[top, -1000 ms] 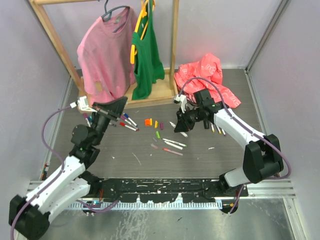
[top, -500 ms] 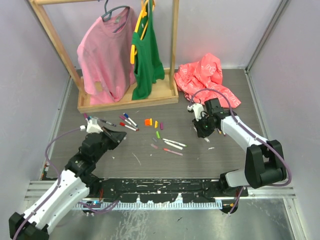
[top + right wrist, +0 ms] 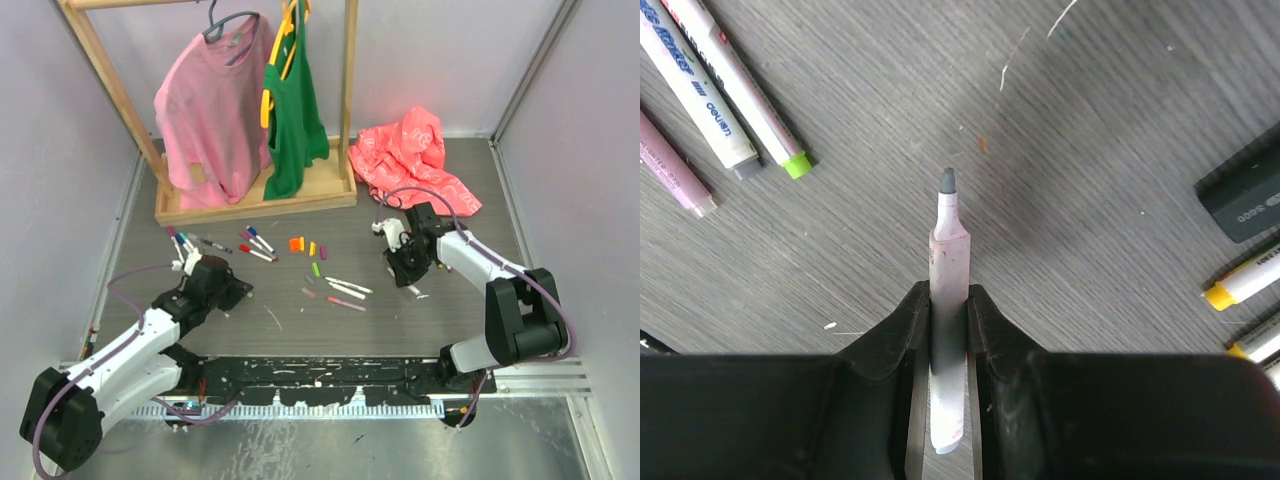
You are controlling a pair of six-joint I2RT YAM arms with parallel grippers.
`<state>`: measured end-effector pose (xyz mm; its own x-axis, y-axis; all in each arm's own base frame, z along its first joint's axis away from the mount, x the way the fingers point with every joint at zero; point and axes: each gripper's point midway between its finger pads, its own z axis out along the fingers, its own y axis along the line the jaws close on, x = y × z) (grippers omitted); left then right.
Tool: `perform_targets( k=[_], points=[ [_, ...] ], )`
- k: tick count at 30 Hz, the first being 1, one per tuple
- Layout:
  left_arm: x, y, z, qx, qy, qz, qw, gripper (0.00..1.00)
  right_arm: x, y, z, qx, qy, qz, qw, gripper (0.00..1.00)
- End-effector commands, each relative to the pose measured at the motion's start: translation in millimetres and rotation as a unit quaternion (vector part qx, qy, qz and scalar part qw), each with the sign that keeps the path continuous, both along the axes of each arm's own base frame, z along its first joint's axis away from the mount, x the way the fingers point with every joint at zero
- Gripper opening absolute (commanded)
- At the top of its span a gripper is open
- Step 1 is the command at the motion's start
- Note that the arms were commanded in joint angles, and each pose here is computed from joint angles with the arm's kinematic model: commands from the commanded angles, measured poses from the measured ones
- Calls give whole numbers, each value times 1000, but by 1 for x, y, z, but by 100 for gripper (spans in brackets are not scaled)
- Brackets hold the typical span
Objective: Open the pen caps
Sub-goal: Place the pen at the center of the board.
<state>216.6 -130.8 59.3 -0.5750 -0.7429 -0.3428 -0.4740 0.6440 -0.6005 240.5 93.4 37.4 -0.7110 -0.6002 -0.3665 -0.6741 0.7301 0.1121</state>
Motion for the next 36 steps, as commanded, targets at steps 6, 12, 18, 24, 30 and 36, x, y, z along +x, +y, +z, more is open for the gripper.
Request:
perform_targets(
  k=[6, 12, 18, 24, 30, 36],
  points=[
    [14, -2, 7, -12, -12, 22, 1000, 0, -16, 7, -7, 1, 27, 47, 999, 9],
    [18, -5, 8, -15, -13, 24, 1000, 0, -20, 2, -10, -11, 29, 43, 999, 18],
    [21, -7, 7, -16, -10, 24, 1000, 0, -26, 5, -5, 2, 25, 62, 998, 14],
    [26, -8, 3, -15, -3, 34, 999, 0, -28, 4, -15, -13, 44, 59, 997, 15],
    [33, -11, -2, -2, 12, 34, 999, 0, -27, 4, -19, -22, 44, 58, 997, 17],
    [33, -5, -12, 38, 47, 34, 998, 0, -30, 5, -23, -25, 56, 63, 996, 17]
  ],
)
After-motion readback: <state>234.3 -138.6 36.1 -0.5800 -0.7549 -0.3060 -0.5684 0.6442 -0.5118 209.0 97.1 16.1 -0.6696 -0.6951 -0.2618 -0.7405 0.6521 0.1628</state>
